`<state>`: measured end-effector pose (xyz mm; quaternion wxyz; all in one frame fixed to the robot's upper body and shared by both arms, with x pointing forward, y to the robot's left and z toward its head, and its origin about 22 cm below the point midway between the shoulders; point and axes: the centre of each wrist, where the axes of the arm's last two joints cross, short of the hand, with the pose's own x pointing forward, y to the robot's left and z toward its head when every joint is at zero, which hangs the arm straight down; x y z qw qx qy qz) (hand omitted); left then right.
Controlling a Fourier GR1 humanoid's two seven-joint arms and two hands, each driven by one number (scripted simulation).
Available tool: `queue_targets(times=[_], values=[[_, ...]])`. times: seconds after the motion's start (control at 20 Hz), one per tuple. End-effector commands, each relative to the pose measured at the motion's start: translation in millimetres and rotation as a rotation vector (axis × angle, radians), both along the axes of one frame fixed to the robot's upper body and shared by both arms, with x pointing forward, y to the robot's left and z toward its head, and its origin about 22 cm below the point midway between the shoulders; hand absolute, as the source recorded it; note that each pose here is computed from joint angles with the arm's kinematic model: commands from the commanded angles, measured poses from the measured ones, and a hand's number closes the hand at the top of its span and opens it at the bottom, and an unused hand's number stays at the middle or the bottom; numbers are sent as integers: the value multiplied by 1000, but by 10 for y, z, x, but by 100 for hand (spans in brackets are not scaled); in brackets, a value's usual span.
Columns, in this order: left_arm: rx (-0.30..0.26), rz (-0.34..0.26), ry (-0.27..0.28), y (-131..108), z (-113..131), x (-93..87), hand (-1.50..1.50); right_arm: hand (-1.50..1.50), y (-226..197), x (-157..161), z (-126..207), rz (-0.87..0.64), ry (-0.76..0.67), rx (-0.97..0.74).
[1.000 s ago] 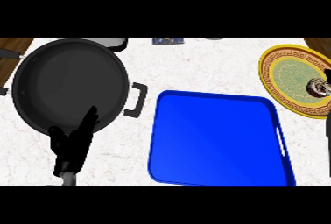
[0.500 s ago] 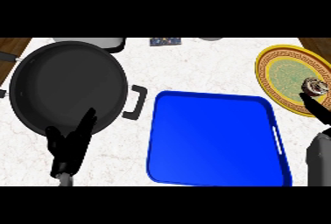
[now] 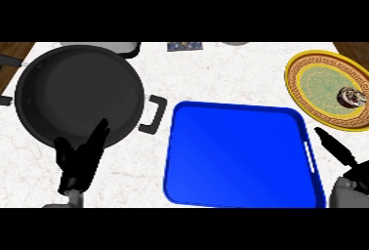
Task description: Pick the cupcake from the tray and place it in the plate
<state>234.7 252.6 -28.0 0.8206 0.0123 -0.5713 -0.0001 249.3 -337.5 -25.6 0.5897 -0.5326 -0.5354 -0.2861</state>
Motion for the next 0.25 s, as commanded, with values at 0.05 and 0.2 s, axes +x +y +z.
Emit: queue_targets(times=[0.05, 0.2], values=[[-14, -1, 41, -23, -69, -60, 0, -150, 184, -267, 48, 7, 39, 15], [-9, -15, 20, -49, 49, -163, 0, -150, 190, -370, 96, -8, 38, 8]])
